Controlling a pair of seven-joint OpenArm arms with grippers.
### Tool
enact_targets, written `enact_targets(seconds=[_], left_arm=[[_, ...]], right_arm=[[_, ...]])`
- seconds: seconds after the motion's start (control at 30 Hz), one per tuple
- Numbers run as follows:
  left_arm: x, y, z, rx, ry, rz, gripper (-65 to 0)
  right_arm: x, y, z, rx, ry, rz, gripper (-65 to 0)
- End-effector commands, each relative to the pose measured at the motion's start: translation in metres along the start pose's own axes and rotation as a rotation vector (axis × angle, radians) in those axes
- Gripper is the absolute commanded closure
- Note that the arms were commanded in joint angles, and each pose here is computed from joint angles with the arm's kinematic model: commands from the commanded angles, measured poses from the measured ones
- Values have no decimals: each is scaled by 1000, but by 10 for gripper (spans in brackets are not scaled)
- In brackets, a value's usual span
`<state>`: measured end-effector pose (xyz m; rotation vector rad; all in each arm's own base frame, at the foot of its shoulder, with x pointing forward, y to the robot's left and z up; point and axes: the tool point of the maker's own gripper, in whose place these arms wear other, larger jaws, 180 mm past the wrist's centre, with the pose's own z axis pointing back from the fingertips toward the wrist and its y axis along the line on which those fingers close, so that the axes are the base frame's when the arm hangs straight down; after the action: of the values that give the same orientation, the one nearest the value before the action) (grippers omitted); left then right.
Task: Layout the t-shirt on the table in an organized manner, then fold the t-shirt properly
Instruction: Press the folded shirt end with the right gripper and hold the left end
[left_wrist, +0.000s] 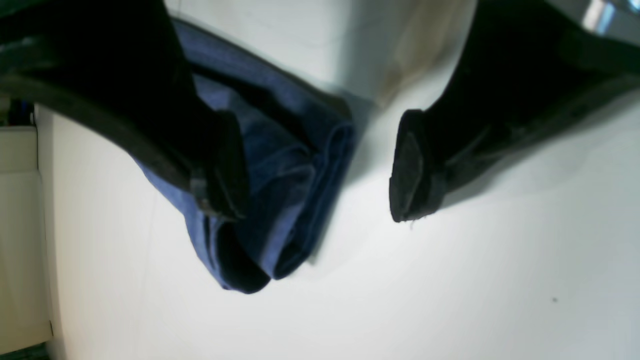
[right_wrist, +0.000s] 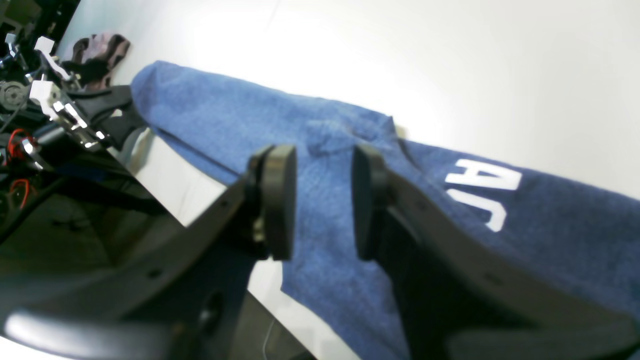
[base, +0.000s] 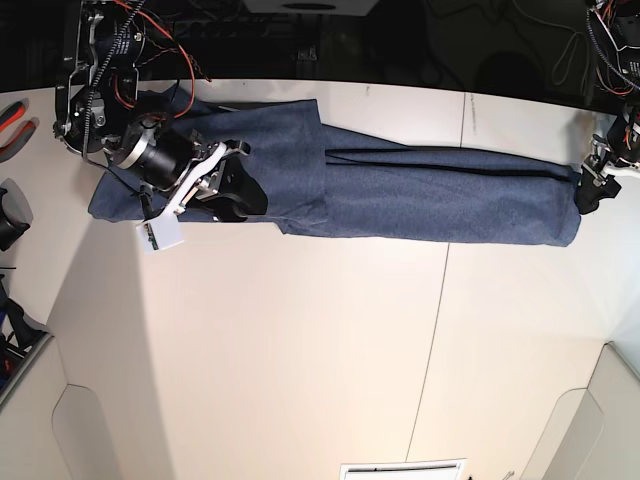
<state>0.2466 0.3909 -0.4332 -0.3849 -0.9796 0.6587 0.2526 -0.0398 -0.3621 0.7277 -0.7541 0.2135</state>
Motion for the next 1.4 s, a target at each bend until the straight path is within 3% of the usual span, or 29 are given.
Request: enact_targets(seconds=[0.0, 0.1, 0.23, 0.53, 0.8, 1.07, 1.37], left_arm=[[31, -7, 3, -34, -80, -8, -476], [40, -13, 5, -74, -115, 53, -475], [33, -21, 4, -119, -85, 113, -475], [20, -17, 2, -89, -45, 78, -475], [-1, -23, -4, -103, -24, 119, -475], [-34, -44, -18, -144, 75, 83, -475], [-34, -46, -20, -151, 64, 79, -472]], right_arm=[[13, 6, 2, 23, -45, 18, -190], [13, 6, 2, 22, -44, 18, -190], [13, 6, 2, 23, -45, 18, -190], [13, 6, 2, 23, -45, 17, -190], [13, 6, 2, 23, -45, 17, -190], [13, 6, 2, 22, -45, 17, -190], [12, 5, 1, 17, -41, 21, -190]])
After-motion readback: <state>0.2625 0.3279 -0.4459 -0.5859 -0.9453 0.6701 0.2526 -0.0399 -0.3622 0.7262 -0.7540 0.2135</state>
